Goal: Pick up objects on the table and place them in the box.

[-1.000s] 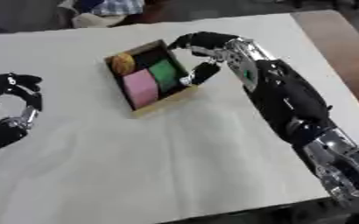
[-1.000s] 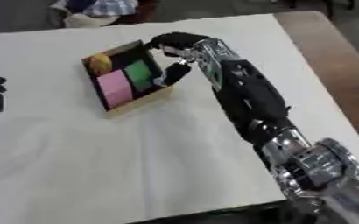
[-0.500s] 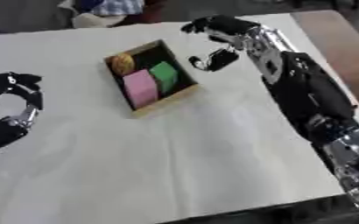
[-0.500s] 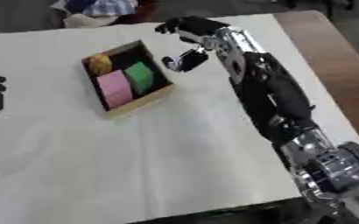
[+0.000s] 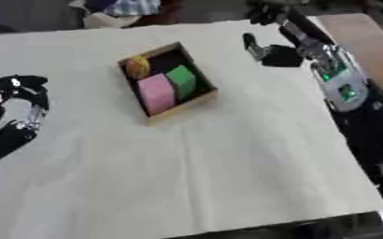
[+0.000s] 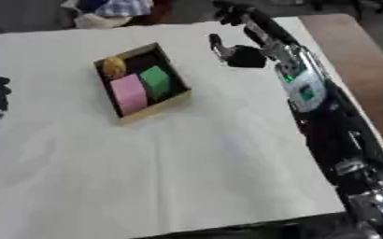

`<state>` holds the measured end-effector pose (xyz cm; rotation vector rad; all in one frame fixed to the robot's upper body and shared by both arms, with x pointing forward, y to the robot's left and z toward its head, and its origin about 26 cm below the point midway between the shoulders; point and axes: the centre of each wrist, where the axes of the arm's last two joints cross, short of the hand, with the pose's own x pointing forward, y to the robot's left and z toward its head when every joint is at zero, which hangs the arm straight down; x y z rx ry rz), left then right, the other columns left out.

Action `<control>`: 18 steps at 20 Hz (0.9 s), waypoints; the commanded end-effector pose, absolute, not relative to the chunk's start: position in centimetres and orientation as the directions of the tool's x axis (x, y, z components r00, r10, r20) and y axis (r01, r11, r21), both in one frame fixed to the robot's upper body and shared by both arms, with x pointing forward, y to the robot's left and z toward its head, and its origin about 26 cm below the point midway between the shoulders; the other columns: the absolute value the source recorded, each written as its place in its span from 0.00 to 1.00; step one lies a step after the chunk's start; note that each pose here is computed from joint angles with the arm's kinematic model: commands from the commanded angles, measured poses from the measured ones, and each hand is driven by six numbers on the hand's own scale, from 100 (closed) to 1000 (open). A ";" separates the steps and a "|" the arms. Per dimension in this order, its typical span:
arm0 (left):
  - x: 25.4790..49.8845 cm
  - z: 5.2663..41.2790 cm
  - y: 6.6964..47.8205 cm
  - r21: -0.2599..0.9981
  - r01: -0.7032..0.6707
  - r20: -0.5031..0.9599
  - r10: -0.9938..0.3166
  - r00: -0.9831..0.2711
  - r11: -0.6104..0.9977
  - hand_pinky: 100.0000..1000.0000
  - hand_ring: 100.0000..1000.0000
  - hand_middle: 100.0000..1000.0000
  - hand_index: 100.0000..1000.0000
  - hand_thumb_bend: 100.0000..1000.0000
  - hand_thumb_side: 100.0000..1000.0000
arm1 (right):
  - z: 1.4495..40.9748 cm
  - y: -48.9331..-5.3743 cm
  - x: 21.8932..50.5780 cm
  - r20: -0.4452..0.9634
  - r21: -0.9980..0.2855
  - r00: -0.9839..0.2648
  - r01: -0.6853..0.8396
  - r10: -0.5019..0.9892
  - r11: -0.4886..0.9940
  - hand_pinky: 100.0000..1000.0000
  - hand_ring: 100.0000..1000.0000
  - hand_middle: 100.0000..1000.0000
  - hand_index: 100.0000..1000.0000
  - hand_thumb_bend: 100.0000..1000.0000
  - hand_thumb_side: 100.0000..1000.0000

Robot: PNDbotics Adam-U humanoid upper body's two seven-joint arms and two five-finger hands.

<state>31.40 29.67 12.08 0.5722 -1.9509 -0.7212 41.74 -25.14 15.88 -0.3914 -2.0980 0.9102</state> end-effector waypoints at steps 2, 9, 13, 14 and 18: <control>31.3 12.0 29.2 0.604 -0.153 0.663 -0.599 -0.448 0.782 0.71 0.54 0.58 0.77 0.00 0.71 | 16.1 -24.3 39.3 0.638 -0.553 -0.649 -0.012 0.414 0.833 0.78 0.74 0.74 0.95 0.00 0.54; 30.9 10.4 27.7 0.487 -0.187 0.734 -0.515 -0.442 0.853 0.70 0.53 0.57 0.77 0.00 0.73 | 12.9 -24.5 36.3 0.762 -0.369 -0.583 -0.032 0.282 0.929 0.78 0.74 0.73 0.94 0.00 0.59; 30.7 9.7 27.1 0.452 -0.189 0.758 -0.487 -0.435 0.872 0.70 0.53 0.56 0.76 0.00 0.74 | 11.6 -24.9 35.3 0.799 -0.311 -0.549 -0.027 0.246 0.950 0.77 0.73 0.73 0.94 0.00 0.60; 30.7 9.5 26.9 0.444 -0.188 0.763 -0.480 -0.434 0.876 0.70 0.52 0.56 0.76 0.00 0.75 | 11.3 -25.0 35.2 0.806 -0.300 -0.542 -0.023 0.240 0.954 0.77 0.73 0.72 0.94 0.00 0.61; 30.6 9.0 26.7 0.429 -0.186 0.773 -0.465 -0.430 0.884 0.70 0.52 0.56 0.76 0.00 0.75 | 10.6 -25.1 34.7 0.825 -0.270 -0.521 -0.021 0.220 0.963 0.77 0.73 0.72 0.93 0.00 0.61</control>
